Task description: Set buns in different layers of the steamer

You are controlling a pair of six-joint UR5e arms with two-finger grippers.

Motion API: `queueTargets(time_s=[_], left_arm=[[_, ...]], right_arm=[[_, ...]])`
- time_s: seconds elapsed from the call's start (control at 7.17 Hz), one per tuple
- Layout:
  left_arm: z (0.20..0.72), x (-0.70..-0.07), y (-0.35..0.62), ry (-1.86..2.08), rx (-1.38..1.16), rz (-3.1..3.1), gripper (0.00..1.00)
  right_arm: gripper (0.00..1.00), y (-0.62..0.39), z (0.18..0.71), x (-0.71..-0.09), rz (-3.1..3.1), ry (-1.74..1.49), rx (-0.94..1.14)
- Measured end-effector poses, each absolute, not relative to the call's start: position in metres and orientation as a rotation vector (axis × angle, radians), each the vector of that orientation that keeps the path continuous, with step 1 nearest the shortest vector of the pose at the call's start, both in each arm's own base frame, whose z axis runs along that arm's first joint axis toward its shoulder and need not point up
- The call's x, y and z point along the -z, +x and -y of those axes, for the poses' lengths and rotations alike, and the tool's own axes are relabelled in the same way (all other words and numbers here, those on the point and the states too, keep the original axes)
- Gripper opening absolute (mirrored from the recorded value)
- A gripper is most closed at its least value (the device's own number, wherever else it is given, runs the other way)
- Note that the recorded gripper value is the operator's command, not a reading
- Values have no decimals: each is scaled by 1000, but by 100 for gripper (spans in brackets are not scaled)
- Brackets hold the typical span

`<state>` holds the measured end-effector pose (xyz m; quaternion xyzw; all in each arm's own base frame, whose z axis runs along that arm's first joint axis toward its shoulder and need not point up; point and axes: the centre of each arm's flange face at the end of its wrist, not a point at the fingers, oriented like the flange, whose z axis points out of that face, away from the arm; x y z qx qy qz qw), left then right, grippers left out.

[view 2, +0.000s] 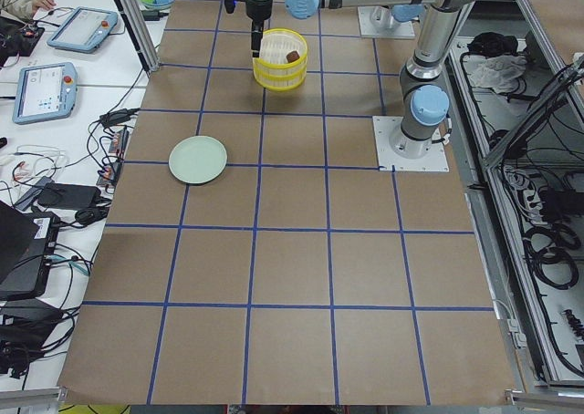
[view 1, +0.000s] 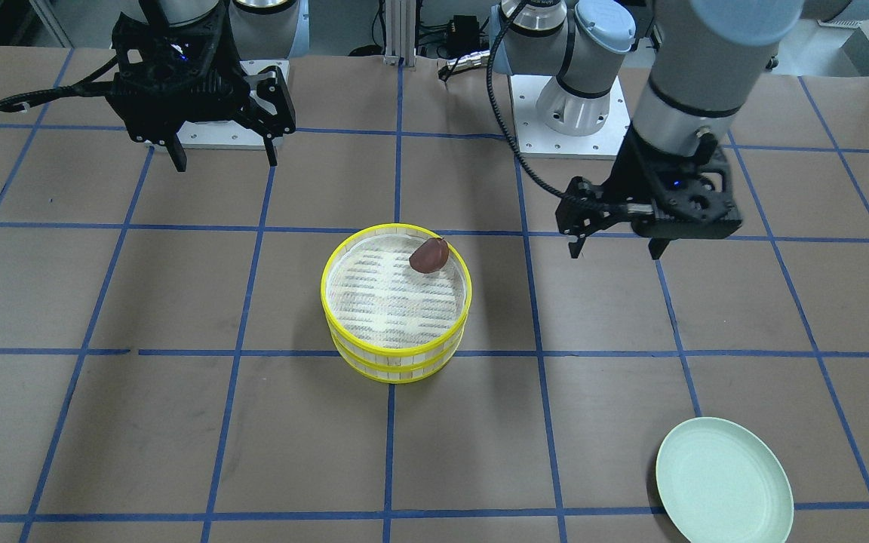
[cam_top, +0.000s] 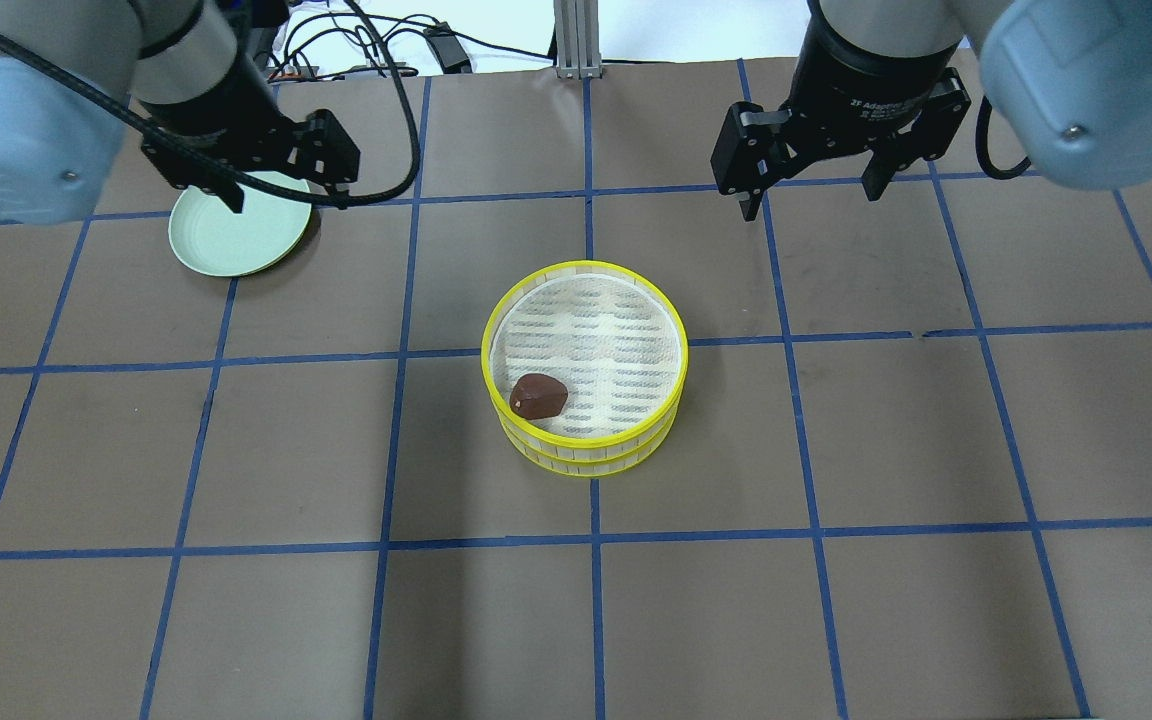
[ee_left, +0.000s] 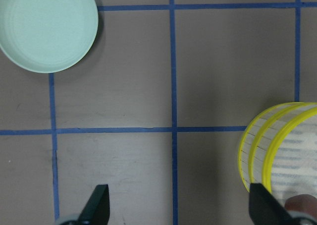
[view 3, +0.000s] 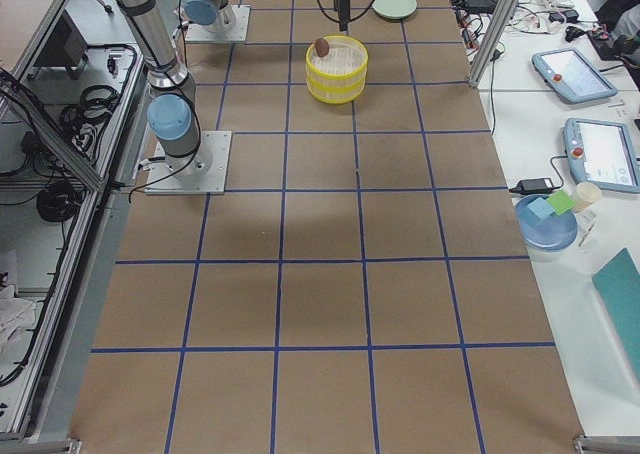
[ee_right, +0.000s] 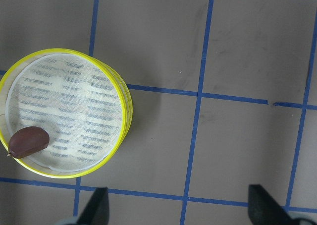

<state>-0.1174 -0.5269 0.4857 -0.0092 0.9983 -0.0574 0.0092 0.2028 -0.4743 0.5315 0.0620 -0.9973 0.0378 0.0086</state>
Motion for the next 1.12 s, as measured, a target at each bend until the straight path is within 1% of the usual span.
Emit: queueTargets(time_s=[0.28,0.42,1.12], left_arm=[[501,-516,-106,-65,172,-3113,100],[492,-521,-105,-70,152,-3115,100],[480,-531,-104,-74,154,-3110,100]], right_arm=[[100,203,474,-531,3117,194,-117],[100,203,474,-531,3117,194,-118],[100,203,475,-529,3118,194,-119]])
